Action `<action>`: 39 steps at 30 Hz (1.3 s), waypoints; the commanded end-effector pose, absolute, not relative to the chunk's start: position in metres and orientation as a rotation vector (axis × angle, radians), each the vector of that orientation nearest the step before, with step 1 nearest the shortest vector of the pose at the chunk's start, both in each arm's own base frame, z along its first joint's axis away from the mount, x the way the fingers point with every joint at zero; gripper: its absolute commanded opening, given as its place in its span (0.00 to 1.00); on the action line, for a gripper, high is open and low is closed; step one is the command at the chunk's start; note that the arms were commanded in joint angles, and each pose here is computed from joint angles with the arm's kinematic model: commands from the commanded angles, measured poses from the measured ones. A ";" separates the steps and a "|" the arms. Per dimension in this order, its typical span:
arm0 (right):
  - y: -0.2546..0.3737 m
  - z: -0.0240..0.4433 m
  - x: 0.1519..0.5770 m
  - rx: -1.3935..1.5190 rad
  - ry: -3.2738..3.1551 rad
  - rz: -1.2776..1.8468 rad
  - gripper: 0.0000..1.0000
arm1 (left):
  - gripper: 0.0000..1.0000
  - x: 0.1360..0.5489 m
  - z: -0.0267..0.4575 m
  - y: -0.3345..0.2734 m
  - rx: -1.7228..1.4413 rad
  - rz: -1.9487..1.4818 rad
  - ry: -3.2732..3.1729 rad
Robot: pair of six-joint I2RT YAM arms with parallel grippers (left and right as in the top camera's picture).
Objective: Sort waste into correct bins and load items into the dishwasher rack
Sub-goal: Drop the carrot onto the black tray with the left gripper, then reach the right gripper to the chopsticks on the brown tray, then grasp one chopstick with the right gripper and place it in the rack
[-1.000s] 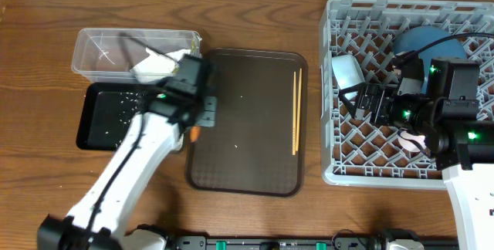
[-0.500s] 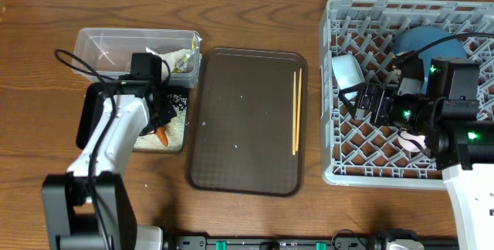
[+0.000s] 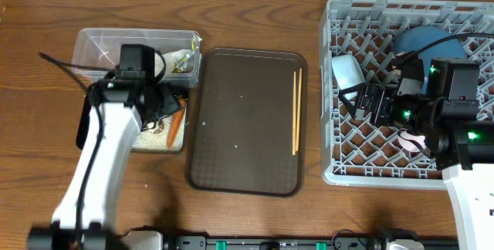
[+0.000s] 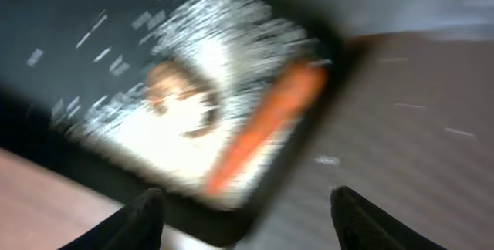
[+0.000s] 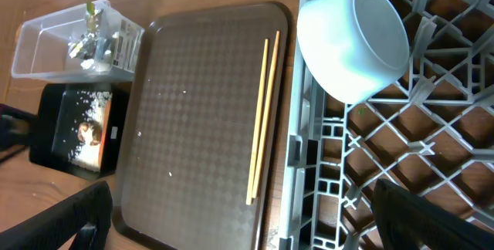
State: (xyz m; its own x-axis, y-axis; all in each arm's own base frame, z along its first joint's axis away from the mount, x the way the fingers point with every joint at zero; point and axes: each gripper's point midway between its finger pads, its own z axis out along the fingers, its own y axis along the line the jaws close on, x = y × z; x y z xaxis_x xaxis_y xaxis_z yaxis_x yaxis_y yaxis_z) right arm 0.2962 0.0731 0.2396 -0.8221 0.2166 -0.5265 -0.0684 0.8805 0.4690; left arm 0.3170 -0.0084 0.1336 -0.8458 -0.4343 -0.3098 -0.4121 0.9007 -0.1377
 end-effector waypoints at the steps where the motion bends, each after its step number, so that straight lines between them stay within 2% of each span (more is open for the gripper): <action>1: 0.081 0.246 0.297 0.053 2.441 0.648 0.94 | 0.69 0.318 0.165 -0.048 -0.320 -0.225 2.690; 5: 0.101 0.242 0.294 -0.031 2.462 0.669 0.75 | 0.69 0.309 0.177 -0.061 -0.154 -0.178 2.669; 9: 0.125 0.217 0.297 -0.066 2.552 0.555 0.66 | 0.70 0.304 0.181 -0.053 -0.152 -0.126 2.664; 13: 0.162 0.181 0.309 -0.096 2.624 0.462 0.52 | 0.70 0.298 0.185 -0.041 -0.160 -0.106 2.663; 14: 0.174 0.171 0.314 -0.112 2.635 0.457 0.50 | 0.71 0.296 0.186 -0.037 -0.179 -0.101 2.664; 16: 0.188 0.152 0.323 -0.093 2.657 0.429 0.45 | 0.79 0.294 0.187 -0.030 -0.208 -0.093 2.662; 18: 0.193 0.126 0.336 -0.007 2.684 0.359 0.44 | 0.87 0.292 0.186 -0.023 -0.240 -0.083 2.669; 19: 0.192 0.114 0.341 0.039 2.693 0.325 0.43 | 1.00 0.290 0.185 -0.020 -0.252 -0.078 2.678; 25: 0.200 0.059 0.366 0.076 2.722 0.252 0.41 | 0.98 0.278 0.179 -0.015 -0.276 -0.063 2.730; 36: 0.193 0.004 0.376 0.093 2.764 0.129 0.41 | 0.98 0.278 0.179 -0.015 -0.276 -0.063 2.731; 39: 0.196 -0.008 0.374 0.086 2.788 0.139 0.35 | 0.98 0.278 0.179 -0.015 -0.276 -0.063 2.731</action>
State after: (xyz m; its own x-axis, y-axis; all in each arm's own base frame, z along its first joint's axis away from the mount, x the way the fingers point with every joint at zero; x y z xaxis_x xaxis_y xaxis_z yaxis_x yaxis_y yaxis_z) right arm 0.3755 0.1982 0.0075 -0.9294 0.0677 -0.3628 0.0220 0.9914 0.1288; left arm 0.2771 -0.0185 0.1746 -0.9082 -0.2062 -0.3643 -0.1847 0.9783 -0.0934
